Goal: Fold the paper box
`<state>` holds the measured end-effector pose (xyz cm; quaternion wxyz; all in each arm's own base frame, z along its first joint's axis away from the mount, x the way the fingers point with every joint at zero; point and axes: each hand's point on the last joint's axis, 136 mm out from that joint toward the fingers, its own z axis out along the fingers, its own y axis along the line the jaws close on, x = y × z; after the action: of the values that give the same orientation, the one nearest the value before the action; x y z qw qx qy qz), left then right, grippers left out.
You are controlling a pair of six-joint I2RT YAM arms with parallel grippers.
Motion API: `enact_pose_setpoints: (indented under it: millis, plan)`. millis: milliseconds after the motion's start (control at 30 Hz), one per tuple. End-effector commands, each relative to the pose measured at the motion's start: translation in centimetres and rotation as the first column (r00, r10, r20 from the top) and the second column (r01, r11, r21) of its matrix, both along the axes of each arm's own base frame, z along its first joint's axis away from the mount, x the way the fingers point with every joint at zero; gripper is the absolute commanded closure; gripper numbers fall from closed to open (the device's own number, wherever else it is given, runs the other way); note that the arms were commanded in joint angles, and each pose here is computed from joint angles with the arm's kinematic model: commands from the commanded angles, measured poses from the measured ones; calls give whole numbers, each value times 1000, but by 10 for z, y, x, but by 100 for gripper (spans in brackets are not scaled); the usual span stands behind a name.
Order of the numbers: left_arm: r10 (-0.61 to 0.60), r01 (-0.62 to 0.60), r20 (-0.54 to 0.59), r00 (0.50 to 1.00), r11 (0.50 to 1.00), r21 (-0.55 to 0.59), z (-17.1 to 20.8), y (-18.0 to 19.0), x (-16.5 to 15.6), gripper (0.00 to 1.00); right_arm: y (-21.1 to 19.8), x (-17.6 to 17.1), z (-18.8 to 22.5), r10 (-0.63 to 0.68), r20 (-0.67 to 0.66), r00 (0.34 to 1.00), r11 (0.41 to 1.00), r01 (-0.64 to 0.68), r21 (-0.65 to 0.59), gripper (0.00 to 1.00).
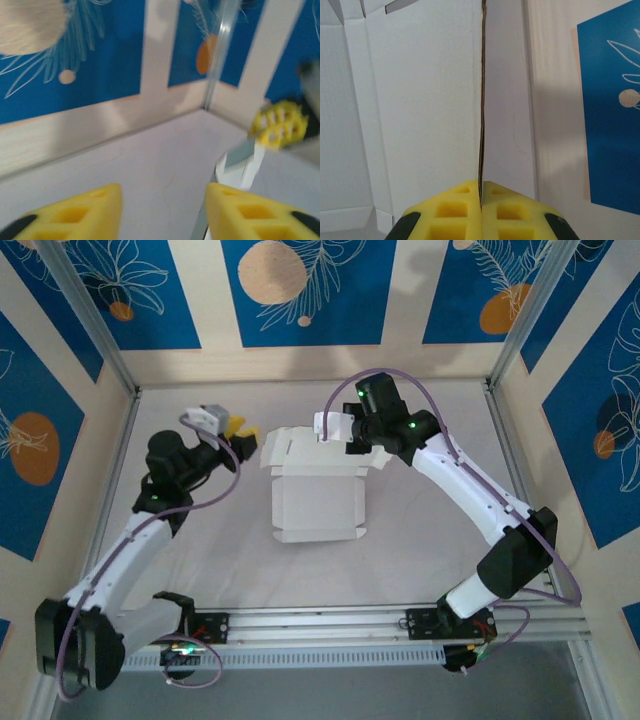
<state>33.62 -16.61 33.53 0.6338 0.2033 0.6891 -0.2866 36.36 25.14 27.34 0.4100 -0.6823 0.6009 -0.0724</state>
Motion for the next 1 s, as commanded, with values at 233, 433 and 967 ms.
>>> enact_pose_setpoints:
  millis: [233,433,967]
  plan:
    - [-206,-157,-677,707,887,-435,6,-26,-7,75,5,-2,2,-23,11,1000,1000,23,-7,100]
    - [-362,-160,-712,602,819,-551,-1,-67,-12,73,9,-6,0,-29,-5,1000,999,29,-16,100]
    - [-213,-252,-720,660,841,-479,22,-52,-22,71,8,-5,1,-57,-5,998,998,57,-24,100]
